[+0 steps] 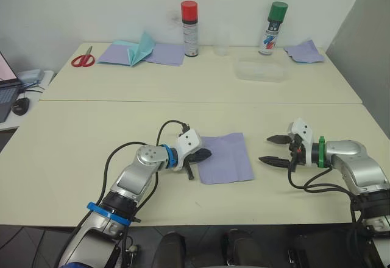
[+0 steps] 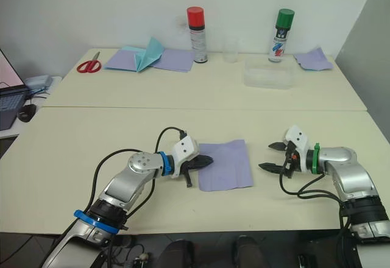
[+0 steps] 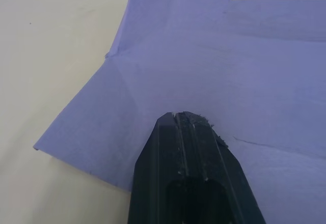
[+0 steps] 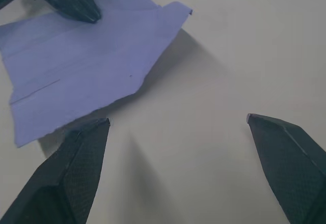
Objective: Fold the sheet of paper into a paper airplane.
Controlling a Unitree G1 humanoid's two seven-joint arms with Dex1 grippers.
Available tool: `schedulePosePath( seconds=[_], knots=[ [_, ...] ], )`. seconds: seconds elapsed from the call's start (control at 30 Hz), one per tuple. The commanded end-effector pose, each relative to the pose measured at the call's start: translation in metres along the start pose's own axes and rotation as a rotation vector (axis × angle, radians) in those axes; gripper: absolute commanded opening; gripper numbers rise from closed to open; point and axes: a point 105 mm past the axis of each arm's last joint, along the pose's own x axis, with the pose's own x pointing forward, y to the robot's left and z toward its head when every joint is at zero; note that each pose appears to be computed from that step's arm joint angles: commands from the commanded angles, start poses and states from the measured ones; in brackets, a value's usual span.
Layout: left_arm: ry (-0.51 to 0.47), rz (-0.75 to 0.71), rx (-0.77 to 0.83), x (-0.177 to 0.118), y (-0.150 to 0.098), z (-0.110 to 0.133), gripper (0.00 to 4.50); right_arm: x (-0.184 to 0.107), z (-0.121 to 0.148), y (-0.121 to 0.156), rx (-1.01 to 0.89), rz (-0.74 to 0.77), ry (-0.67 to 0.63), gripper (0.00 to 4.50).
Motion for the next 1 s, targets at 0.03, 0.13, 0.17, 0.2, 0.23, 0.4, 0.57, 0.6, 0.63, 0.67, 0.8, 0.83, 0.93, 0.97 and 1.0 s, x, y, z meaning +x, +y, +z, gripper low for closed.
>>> schedulePosePath(
  seconds=[0.03, 0.13, 0.17, 0.2, 0.23, 0.4, 0.57, 0.6, 0.63, 0.67, 0.8, 0.83, 0.93, 0.97, 1.0],
  knots=[
    [0.052, -0.017, -0.017, 0.003, -0.006, -0.015, 0.00, 0.005, 0.001, -0.003, -0.076, 0.016, 0.006, 3.16],
    [0.052, -0.013, -0.021, 0.002, -0.006, -0.016, 0.00, 0.014, 0.002, -0.002, -0.122, 0.023, 0.002, 2.05],
    [0.050, -0.010, -0.023, 0.002, -0.006, -0.016, 0.00, 0.018, 0.002, -0.001, -0.139, 0.031, 0.005, 1.72],
    [0.047, -0.007, -0.028, 0.003, -0.006, -0.015, 0.00, 0.021, 0.001, 0.001, -0.153, 0.041, 0.009, 1.30],
    [0.045, -0.005, -0.031, 0.003, -0.005, -0.014, 0.00, 0.025, 0.000, 0.003, -0.167, 0.051, 0.014, 0.96],
    [0.052, -0.017, -0.035, 0.004, -0.009, -0.015, 0.00, 0.037, 0.001, 0.016, -0.165, 0.119, 0.000, 0.05],
    [0.059, -0.024, -0.038, 0.005, -0.011, -0.017, 0.00, 0.045, 0.014, 0.026, -0.078, 0.148, -0.078, 0.05],
    [0.061, -0.024, -0.039, 0.005, -0.011, -0.017, 0.00, 0.046, 0.020, 0.026, -0.052, 0.149, -0.107, 0.05],
    [0.062, -0.025, -0.039, 0.006, -0.012, -0.017, 0.00, 0.046, 0.025, 0.026, -0.023, 0.149, -0.136, 0.05],
    [0.063, -0.027, -0.039, 0.006, -0.012, -0.017, 0.00, 0.045, 0.030, 0.027, 0.003, 0.151, -0.161, 0.05],
    [0.069, -0.034, -0.037, 0.007, -0.013, -0.018, 0.00, 0.044, 0.047, 0.033, 0.077, 0.178, -0.232, 0.05],
    [0.071, -0.035, -0.037, 0.007, -0.013, -0.018, 0.00, 0.044, 0.052, 0.034, 0.093, 0.184, -0.250, 0.05],
    [0.074, -0.038, -0.033, 0.008, -0.012, -0.018, 0.00, 0.046, 0.062, 0.041, 0.108, 0.203, -0.279, 0.05],
    [0.075, -0.038, -0.031, 0.008, -0.012, -0.018, 0.00, 0.047, 0.064, 0.042, 0.111, 0.207, -0.284, 0.05],
    [0.076, -0.039, -0.030, 0.008, -0.012, -0.018, 0.00, 0.048, 0.065, 0.044, 0.114, 0.208, -0.287, 0.05]
  ],
)
